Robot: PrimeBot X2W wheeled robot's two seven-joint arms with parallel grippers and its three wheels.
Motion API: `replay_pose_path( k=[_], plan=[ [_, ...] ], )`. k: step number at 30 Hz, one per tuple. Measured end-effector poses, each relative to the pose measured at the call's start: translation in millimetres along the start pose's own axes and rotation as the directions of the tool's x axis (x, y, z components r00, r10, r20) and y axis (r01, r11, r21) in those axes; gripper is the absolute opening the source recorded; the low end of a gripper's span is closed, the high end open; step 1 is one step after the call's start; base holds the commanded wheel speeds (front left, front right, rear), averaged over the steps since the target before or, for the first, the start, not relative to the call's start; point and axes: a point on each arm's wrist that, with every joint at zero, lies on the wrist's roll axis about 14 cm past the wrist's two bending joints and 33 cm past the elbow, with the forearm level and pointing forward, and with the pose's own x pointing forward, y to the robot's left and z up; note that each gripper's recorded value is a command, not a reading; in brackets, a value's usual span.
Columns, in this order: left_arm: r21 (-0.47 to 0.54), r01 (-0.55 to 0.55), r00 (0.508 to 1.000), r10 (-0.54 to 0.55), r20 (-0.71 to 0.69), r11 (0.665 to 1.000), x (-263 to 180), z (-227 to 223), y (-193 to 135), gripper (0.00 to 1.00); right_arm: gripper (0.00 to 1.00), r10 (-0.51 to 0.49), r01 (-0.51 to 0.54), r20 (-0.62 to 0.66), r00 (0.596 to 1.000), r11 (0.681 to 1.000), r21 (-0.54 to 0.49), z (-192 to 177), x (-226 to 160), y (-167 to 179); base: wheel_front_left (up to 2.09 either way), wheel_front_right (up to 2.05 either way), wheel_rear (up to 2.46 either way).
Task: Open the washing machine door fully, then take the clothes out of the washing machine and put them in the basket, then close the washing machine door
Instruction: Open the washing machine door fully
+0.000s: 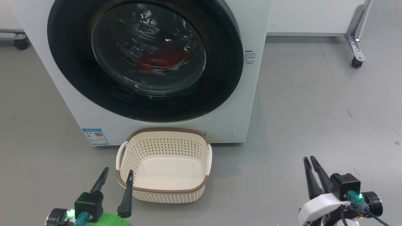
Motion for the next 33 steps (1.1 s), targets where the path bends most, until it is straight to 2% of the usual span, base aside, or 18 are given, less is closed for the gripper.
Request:
replay_pose_path(
  k=[14,17,18,20,23,24,28,31,33],
  plan=[
    [0.0,-0.001,1.0,0.001,-0.009,1.0,1,-3,1,1.0,0.0,-0.01,0.009,0.011,1.0,0.999,0.046,3,3,4,0.0,0.0,0.0],
    [-0.002,-0.003,1.0,0.003,-0.011,1.0,2,-3,1,1.0,0.0,-0.022,0.021,0.006,1.0,0.995,0.099,3,6,5,0.0,0.0,0.0],
    [-0.005,-0.004,1.0,0.004,-0.014,1.0,3,-4,1,1.0,0.0,-0.042,0.04,0.006,0.999,0.985,0.167,4,9,4,0.0,0.0,0.0],
    [-0.007,-0.006,1.0,0.005,-0.016,1.0,5,-5,2,1.0,0.0,-0.054,0.052,0.006,0.999,0.974,0.222,4,13,3,0.0,0.0,0.0],
    [-0.006,-0.006,1.0,0.006,-0.006,1.0,11,-1,3,1.0,0.0,-0.076,0.066,0.017,0.997,0.943,0.325,10,23,-1,0.0,0.0,0.0],
    [-0.006,-0.006,1.0,0.006,-0.006,1.0,11,-1,3,1.0,0.0,-0.076,0.066,0.017,0.997,0.943,0.325,10,23,-1,0.0,0.0,0.0],
    [-0.007,-0.009,1.0,0.009,-0.01,1.0,18,-2,5,1.0,0.0,-0.109,0.088,0.02,0.994,0.885,0.456,13,36,-12,0.0,0.0,0.0],
    [-0.008,-0.009,1.0,0.009,-0.013,1.0,23,-3,6,1.0,0.0,-0.125,0.1,0.007,0.992,0.821,0.563,11,46,-18,0.0,0.0,0.0],
    [-0.004,-0.009,1.0,0.009,-0.012,1.0,26,-3,8,1.0,0.0,-0.142,0.113,-0.007,0.99,0.758,0.642,9,54,-24,0.0,0.0,0.0]
  ],
)
